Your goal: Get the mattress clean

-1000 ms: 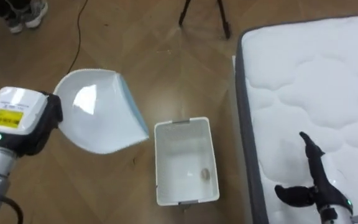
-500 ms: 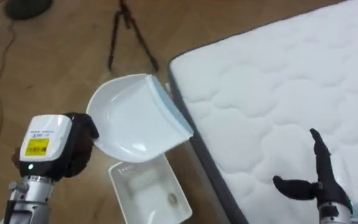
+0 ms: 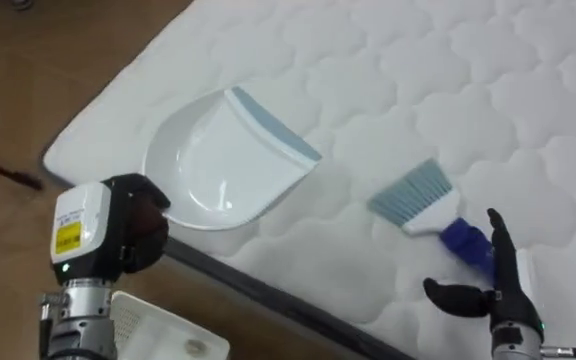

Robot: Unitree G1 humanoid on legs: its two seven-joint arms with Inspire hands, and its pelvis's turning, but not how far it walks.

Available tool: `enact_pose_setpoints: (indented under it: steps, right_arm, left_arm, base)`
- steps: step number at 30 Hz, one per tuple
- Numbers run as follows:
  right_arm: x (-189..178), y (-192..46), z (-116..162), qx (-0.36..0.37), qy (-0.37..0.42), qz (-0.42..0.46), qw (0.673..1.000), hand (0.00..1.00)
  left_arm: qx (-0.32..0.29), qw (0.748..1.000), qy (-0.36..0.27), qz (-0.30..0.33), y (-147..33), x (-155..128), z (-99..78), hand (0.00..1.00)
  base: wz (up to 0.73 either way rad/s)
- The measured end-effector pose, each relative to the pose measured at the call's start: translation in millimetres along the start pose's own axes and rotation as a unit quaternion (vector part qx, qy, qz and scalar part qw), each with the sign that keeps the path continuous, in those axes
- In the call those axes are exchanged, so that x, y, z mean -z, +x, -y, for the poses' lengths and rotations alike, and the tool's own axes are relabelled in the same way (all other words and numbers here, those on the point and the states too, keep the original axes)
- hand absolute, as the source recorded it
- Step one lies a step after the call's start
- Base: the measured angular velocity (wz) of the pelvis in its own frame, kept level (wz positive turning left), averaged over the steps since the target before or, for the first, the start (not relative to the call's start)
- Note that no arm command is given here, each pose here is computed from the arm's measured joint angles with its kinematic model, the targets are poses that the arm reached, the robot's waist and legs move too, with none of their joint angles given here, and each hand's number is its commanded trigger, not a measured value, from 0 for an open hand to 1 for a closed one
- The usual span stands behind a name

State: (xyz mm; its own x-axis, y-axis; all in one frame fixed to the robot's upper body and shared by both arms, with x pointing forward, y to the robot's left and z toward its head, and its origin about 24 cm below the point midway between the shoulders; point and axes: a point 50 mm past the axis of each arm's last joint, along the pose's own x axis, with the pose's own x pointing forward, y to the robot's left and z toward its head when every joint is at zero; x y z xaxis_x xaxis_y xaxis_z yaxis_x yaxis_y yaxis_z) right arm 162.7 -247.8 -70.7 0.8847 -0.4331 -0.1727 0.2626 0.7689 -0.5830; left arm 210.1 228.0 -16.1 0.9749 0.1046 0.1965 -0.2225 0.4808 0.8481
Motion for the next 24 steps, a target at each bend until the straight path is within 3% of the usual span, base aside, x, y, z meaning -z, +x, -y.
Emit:
enact_pose_setpoints:
  steps: [7, 8, 9, 10, 15, 24]
  right_arm:
    - [-7.9, 4.3, 5.6, -0.001, -0.003, 0.027, 1.000, 0.00]
    - [-7.0, 3.0, 5.4, -0.007, -0.003, 0.026, 1.000, 0.00]
    - [-4.9, 1.1, 6.5, -0.011, -0.006, 0.023, 1.000, 0.00]
    - [-4.8, 1.1, 7.1, -0.011, -0.007, 0.022, 1.000, 0.00]
    - [-6.1, -0.9, 4.3, -0.029, -0.005, 0.024, 0.999, 0.00]
    - [8.0, -12.0, 11.0, -0.006, 0.001, -0.007, 1.000, 0.00]
  left_arm:
    - [0.022, 0.998, -0.027, -0.058, -31.1, 8.5, 11.6, 1.00]
    - [0.021, 0.997, -0.031, -0.073, -36.4, 11.1, 12.3, 0.75]
    - [0.022, 0.996, -0.034, -0.080, -39.8, 11.7, 13.4, 0.65]
    - [0.021, 0.996, -0.037, -0.081, -40.1, 11.2, 13.9, 0.00]
    - [0.015, 0.996, -0.044, -0.077, -39.6, 8.6, 13.6, 0.00]
    - [0.036, 0.992, -0.075, -0.095, -44.5, 9.2, 18.0, 0.00]
  base:
    - [-1.01]
    - [-1.19]
    - [-1.02]
    - [-0.91]
    - [-0.65]
    - [-0.06]
